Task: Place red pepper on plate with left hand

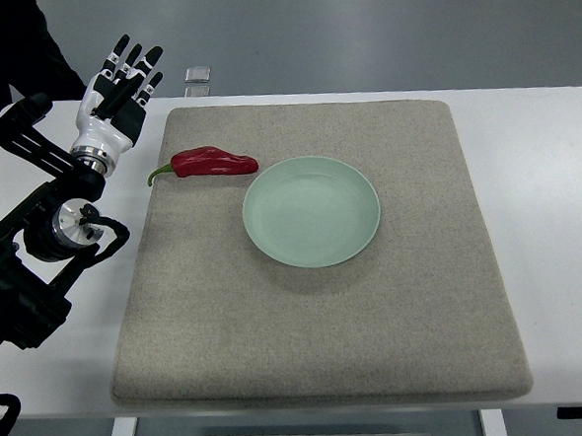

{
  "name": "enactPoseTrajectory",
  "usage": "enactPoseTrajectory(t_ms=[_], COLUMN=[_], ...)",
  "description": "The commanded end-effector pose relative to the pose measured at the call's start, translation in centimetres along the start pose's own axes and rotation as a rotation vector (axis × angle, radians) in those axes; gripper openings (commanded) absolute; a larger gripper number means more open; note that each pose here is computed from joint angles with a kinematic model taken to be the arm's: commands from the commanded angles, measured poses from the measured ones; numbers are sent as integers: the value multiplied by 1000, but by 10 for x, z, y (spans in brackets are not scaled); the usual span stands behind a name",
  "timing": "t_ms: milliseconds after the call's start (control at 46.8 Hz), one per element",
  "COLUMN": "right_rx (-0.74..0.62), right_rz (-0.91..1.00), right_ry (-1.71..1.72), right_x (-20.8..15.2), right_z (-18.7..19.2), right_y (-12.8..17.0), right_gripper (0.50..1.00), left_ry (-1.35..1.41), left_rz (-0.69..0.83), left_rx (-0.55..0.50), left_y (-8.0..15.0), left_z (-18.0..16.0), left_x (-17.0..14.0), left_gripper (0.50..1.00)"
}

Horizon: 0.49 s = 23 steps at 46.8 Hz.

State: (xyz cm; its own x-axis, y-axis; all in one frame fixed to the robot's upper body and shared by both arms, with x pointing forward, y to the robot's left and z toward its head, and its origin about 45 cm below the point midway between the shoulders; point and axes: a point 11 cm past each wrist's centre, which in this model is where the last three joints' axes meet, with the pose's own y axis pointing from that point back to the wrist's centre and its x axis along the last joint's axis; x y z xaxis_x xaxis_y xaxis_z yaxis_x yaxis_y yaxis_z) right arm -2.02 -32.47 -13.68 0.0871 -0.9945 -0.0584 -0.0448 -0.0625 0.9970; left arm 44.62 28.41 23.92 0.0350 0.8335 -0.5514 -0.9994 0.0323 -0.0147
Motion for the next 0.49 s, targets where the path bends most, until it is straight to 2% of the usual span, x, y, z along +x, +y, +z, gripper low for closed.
enactPoseTrajectory(t_ms=[0, 470], right_rx=[0, -1], right_rz=[0, 0], right_ry=[0, 0], right_x=[0, 0], right_z=[0, 0], right_y=[0, 0], right_gripper=[932, 932], left_ry=[1, 6], left_rz=[2, 17], left_rx=[-1, 4], left_y=[0, 0], left_z=[0, -2], left_x=[0, 5], left_gripper=[996, 996])
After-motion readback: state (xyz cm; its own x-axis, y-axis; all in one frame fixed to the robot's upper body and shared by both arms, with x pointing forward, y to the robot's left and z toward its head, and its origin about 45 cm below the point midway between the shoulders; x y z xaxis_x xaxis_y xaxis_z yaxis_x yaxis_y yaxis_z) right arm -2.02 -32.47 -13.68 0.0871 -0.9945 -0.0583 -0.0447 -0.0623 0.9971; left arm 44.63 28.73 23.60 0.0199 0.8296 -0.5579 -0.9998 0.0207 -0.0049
